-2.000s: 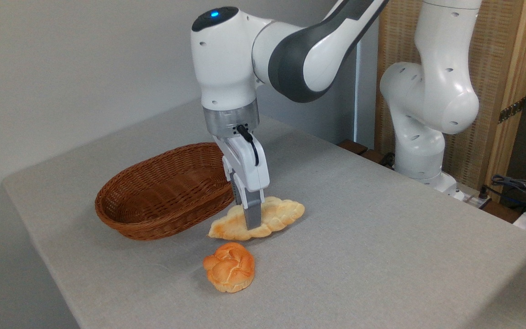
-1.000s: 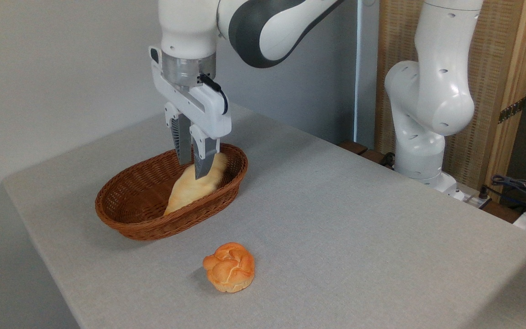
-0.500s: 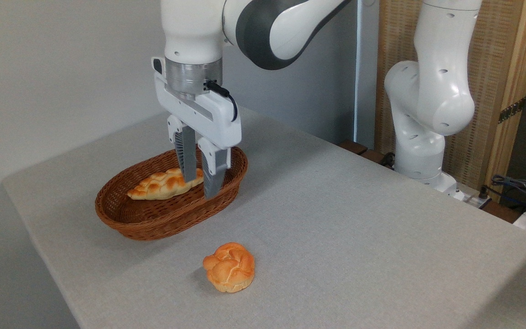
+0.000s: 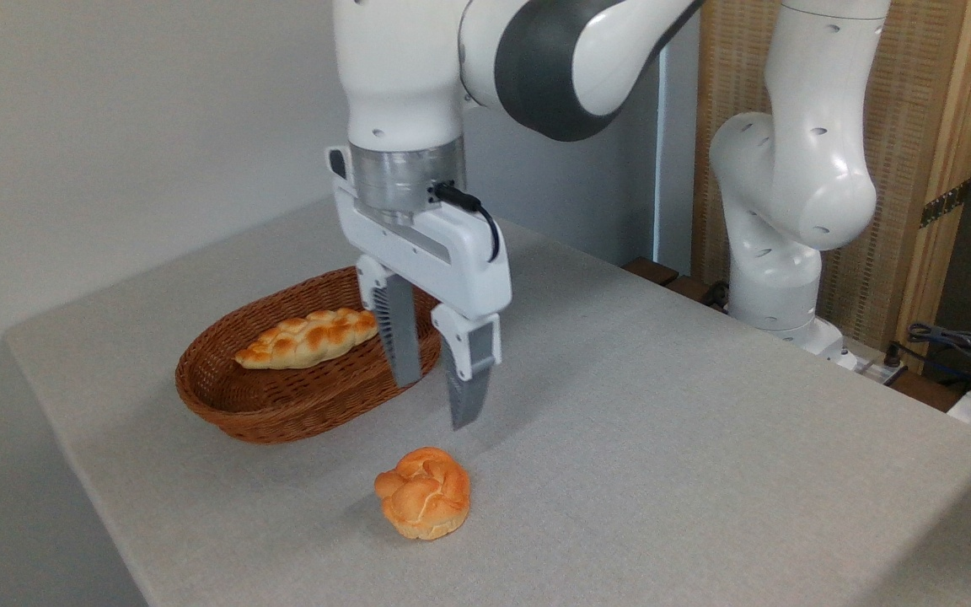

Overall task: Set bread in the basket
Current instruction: 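Open the gripper to release the roll and raise it away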

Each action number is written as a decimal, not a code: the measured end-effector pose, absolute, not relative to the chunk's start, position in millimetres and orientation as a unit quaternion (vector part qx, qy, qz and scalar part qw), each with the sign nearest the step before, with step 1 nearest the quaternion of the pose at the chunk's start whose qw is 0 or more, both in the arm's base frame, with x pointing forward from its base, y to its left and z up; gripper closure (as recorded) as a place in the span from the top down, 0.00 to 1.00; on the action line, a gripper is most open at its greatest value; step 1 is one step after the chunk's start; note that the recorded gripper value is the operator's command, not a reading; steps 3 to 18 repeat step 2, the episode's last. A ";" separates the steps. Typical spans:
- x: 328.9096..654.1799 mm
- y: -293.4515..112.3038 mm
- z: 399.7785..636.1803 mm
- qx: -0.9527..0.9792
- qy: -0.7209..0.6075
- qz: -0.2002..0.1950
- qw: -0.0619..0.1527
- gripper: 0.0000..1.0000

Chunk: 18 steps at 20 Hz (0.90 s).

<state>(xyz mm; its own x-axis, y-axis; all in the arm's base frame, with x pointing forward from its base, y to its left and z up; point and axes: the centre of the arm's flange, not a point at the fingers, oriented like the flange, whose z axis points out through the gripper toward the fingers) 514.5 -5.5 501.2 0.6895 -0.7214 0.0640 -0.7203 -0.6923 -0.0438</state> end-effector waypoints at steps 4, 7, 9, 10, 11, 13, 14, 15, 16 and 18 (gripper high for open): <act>512.1 -1.5 501.3 -0.917 0.399 -0.031 0.004 1.00; 512.1 -1.5 501.3 -0.917 0.399 -0.031 0.004 1.00; 512.1 -1.5 501.3 -0.917 0.399 -0.031 0.004 1.00; 512.1 -1.5 501.3 -0.917 0.399 -0.031 0.004 1.00; 512.1 -1.5 501.3 -0.917 0.399 -0.031 0.004 1.00; 512.1 -1.5 501.3 -0.917 0.399 -0.031 0.004 1.00; 512.1 -1.5 501.3 -0.917 0.399 -0.031 0.004 1.00; 512.1 -1.5 501.3 -0.917 0.399 -0.031 0.004 1.00; 512.1 -1.5 501.3 -0.917 0.399 -0.031 0.004 1.00; 512.1 -1.5 501.3 -0.917 0.399 -0.031 0.004 1.00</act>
